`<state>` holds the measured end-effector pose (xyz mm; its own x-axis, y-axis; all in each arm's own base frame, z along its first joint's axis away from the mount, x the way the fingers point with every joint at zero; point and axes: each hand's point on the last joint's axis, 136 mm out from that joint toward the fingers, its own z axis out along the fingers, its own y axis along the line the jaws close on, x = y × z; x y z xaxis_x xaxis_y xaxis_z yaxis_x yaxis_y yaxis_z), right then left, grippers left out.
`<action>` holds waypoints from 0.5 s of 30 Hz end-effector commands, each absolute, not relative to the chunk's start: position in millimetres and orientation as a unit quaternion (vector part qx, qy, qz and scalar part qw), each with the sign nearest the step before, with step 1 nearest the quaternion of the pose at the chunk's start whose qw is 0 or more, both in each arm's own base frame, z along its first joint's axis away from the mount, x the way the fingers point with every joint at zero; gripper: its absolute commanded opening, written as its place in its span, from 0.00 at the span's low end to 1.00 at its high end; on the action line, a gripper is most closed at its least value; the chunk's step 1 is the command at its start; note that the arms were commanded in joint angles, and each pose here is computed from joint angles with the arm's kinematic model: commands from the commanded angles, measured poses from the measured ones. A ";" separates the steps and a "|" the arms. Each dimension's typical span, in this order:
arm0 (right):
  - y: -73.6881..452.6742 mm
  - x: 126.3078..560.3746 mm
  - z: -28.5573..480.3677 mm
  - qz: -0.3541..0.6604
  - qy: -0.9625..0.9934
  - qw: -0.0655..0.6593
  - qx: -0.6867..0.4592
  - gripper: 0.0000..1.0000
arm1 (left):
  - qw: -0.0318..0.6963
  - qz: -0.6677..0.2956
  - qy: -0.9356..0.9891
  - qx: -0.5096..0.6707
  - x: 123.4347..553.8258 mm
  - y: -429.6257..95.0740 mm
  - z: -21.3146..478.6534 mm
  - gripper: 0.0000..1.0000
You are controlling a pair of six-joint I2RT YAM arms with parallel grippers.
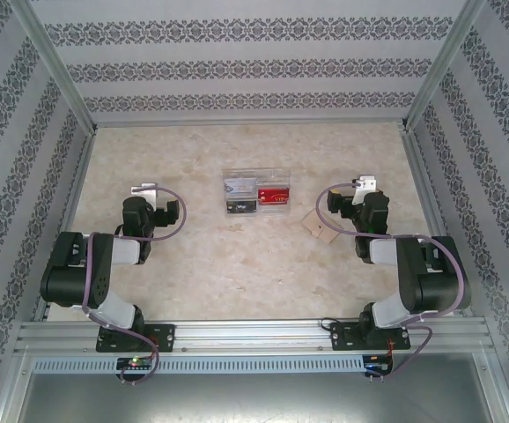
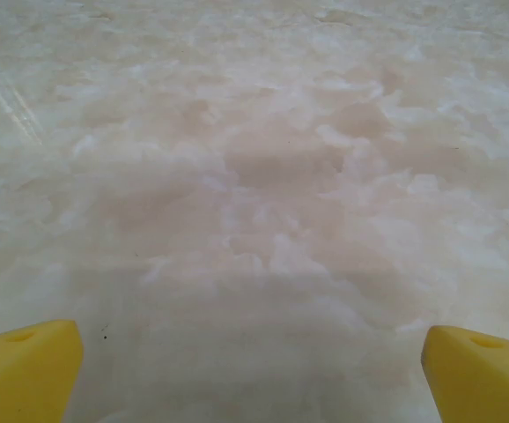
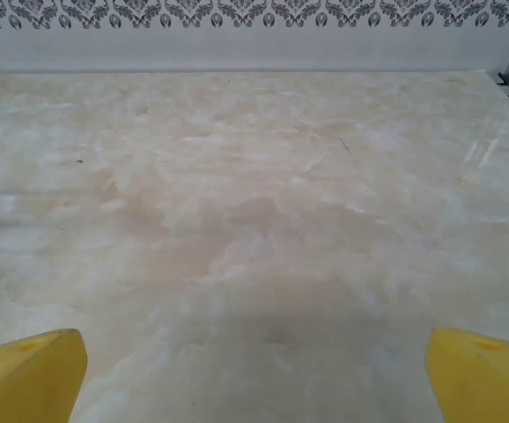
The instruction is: Take the credit cards out of the card holder
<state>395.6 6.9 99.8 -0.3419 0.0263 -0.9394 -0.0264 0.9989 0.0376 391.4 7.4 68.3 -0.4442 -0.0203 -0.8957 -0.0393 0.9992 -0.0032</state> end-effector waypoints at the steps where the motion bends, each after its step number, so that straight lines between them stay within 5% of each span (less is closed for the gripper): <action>1: 8.1 397.7 105.4 0.029 0.811 0.584 -0.005 0.98 | 0.548 0.010 0.836 -0.007 400.0 5.6 82.2 1.00; 15: 8.1 397.4 105.4 0.029 0.811 0.584 -0.005 0.98 | 0.548 0.010 0.836 -0.007 400.2 5.5 82.5 0.99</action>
